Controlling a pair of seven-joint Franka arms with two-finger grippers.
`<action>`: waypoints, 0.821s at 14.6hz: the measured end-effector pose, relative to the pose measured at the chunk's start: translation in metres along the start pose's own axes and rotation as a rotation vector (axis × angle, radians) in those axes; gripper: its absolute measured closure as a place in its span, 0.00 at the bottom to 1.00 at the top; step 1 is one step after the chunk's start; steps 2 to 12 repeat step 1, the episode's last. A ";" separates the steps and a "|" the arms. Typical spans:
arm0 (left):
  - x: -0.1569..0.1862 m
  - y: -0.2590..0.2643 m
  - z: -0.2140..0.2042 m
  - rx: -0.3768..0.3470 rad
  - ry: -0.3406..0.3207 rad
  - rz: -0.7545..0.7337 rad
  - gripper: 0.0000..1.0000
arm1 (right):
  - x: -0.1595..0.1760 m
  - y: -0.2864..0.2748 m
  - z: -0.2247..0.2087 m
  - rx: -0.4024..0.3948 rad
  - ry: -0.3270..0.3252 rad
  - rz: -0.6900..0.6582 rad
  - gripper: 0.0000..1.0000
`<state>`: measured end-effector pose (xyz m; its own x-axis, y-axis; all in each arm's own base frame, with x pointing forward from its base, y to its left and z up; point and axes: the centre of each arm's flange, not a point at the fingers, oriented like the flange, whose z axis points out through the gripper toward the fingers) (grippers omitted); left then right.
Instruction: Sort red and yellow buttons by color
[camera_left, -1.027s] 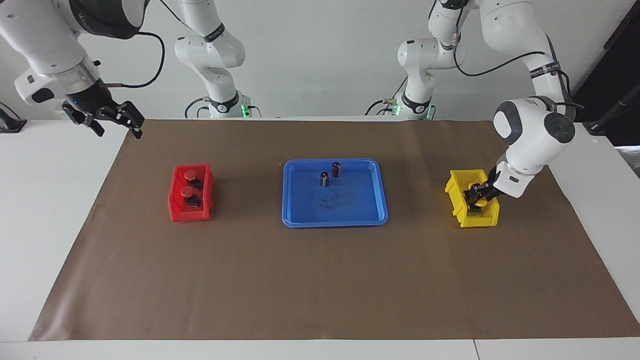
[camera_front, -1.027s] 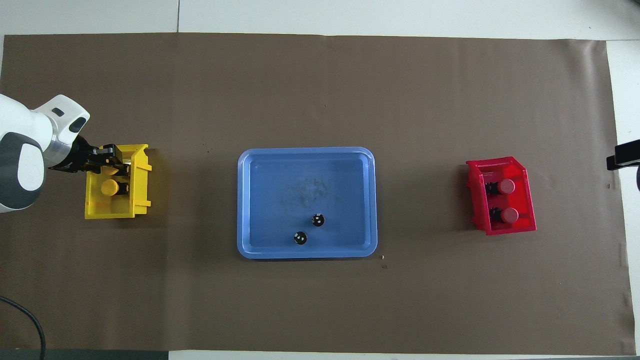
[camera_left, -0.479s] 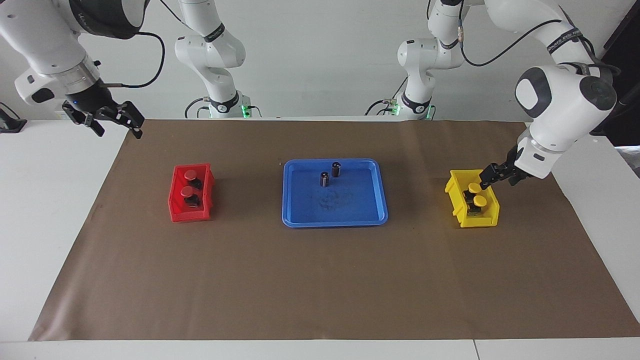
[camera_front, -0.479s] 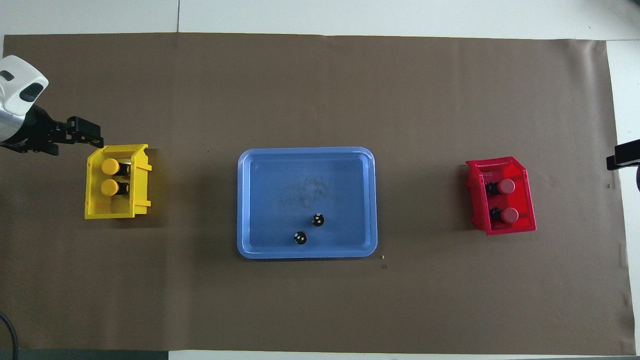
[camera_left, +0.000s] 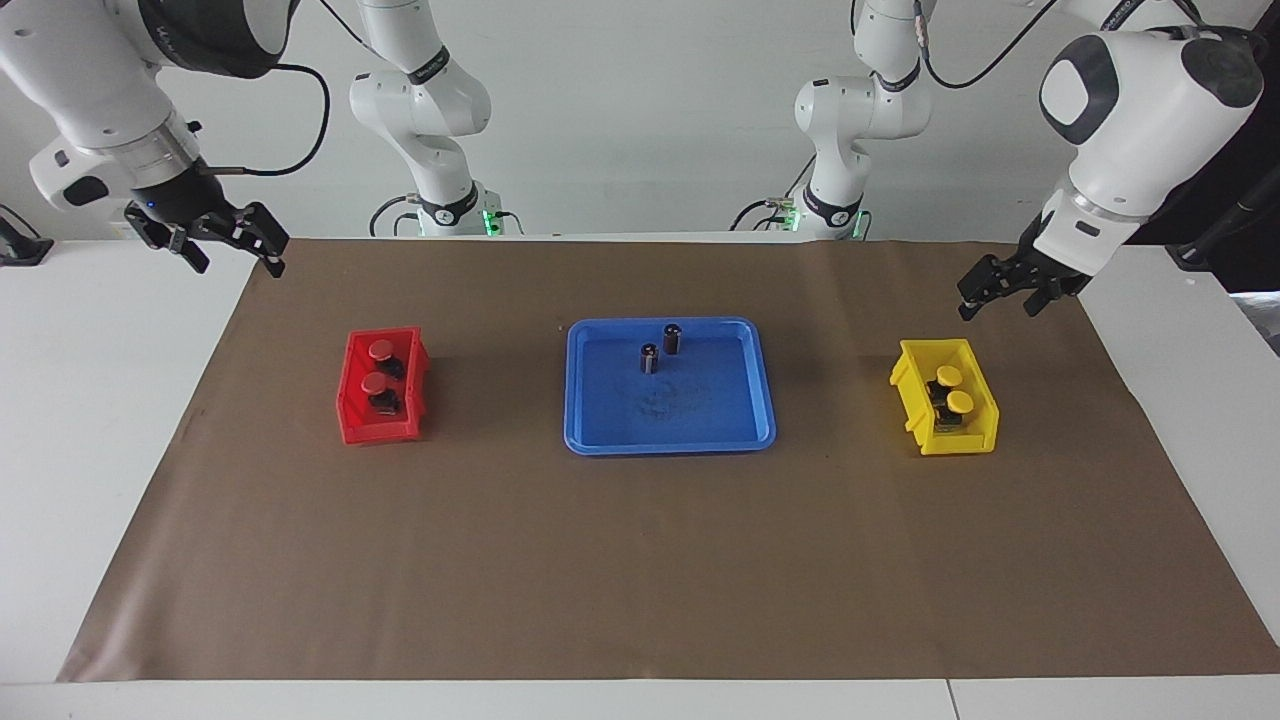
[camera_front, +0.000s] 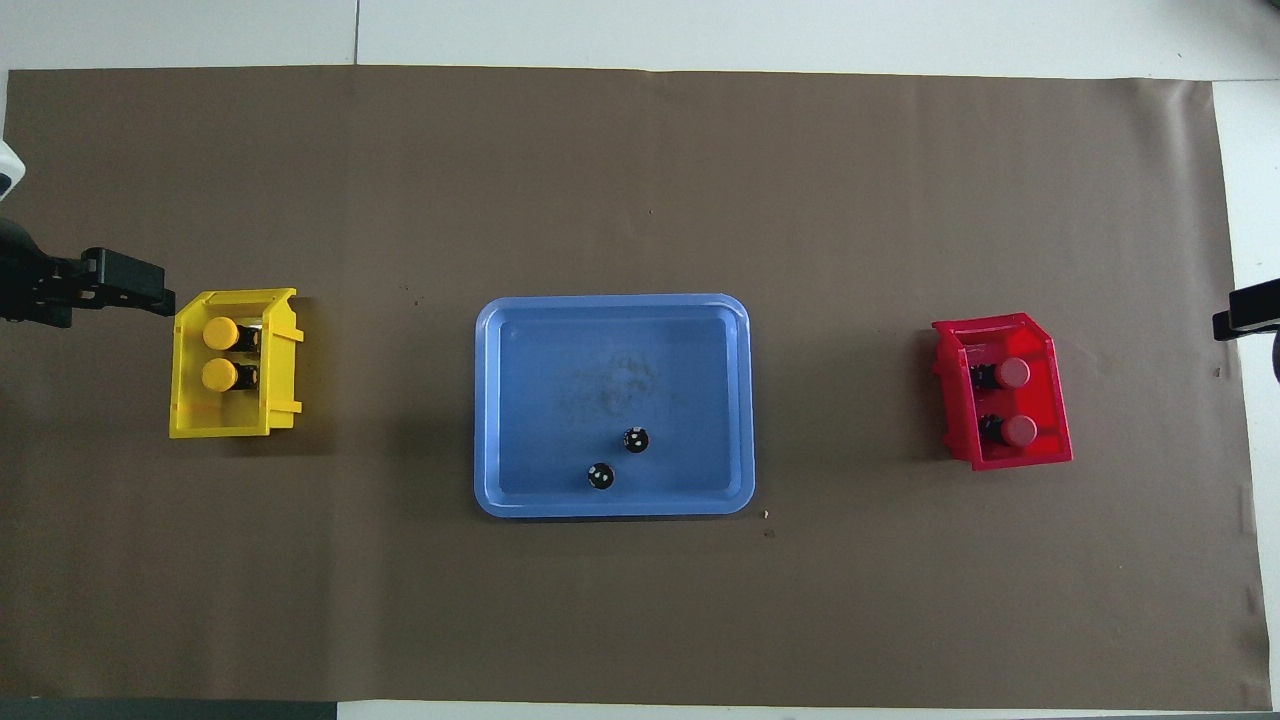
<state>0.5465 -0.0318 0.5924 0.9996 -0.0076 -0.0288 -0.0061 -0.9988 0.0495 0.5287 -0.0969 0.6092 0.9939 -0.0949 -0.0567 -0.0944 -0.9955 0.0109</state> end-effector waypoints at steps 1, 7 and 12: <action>-0.005 0.001 -0.013 -0.002 0.007 0.004 0.00 | 0.000 0.000 0.000 0.000 0.000 0.000 0.00; -0.005 0.001 -0.013 -0.002 0.007 0.004 0.00 | 0.000 0.000 0.000 0.000 0.000 0.000 0.00; -0.005 0.001 -0.013 -0.002 0.007 0.004 0.00 | 0.000 0.000 0.000 0.000 0.000 0.000 0.00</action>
